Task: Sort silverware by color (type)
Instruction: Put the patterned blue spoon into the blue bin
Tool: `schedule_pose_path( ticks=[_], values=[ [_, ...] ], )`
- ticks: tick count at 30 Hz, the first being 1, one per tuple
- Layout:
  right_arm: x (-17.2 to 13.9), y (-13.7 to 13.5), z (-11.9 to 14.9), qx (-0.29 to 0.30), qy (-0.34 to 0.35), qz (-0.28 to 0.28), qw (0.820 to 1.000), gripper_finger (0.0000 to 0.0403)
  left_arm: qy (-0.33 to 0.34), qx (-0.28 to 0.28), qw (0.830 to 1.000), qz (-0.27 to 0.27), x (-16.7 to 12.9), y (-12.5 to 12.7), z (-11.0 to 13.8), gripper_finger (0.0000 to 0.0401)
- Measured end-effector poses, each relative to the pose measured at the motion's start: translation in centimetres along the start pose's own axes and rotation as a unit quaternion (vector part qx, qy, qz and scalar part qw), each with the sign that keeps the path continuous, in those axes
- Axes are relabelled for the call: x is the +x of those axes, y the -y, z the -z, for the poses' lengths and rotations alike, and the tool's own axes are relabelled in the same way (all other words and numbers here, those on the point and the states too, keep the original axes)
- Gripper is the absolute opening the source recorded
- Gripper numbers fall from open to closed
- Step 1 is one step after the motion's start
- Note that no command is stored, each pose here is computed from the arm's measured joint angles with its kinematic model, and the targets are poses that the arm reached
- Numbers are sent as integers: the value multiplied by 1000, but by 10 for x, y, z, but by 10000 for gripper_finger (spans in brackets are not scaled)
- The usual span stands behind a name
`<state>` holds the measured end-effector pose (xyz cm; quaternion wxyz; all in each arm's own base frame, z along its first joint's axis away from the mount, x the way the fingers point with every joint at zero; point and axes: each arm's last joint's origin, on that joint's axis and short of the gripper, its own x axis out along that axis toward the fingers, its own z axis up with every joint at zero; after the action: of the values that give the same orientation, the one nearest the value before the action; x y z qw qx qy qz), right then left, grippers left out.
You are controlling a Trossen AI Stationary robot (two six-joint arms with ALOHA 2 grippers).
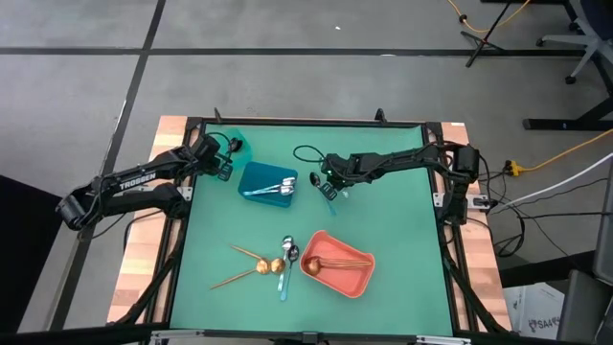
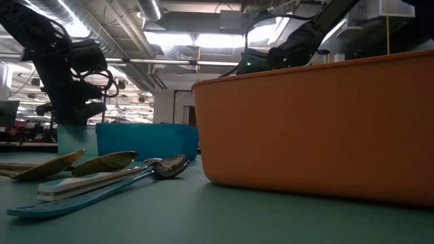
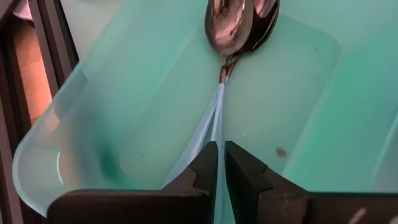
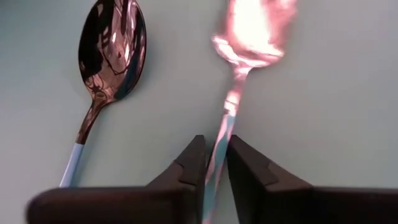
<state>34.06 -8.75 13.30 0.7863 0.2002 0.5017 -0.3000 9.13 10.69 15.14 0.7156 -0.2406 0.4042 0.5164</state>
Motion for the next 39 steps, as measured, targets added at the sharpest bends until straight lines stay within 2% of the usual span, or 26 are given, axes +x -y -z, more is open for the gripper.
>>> schedule_pose_path(
  ticks=[4, 12, 19, 31, 39],
  values=[
    [0, 0, 0, 0, 0, 0, 1000, 8, 11, -3, 1000, 4, -4, 1, -6, 24],
    [0, 0, 0, 0, 2, 0, 1000, 6, 39, -12, 999, 26, -17, 3, -24, 24],
    [0, -3, -6, 4, 24, -12, 1000, 5, 53, -16, 996, 69, -28, 7, -38, 24],
    [-15, -14, -34, 9, 86, -42, 995, 5, 85, -20, 986, 145, -49, 12, -61, 24],
    [-38, -25, -66, 0, 144, -67, 987, 4, 104, -21, 966, 236, -55, 18, -69, 24]
  ],
)
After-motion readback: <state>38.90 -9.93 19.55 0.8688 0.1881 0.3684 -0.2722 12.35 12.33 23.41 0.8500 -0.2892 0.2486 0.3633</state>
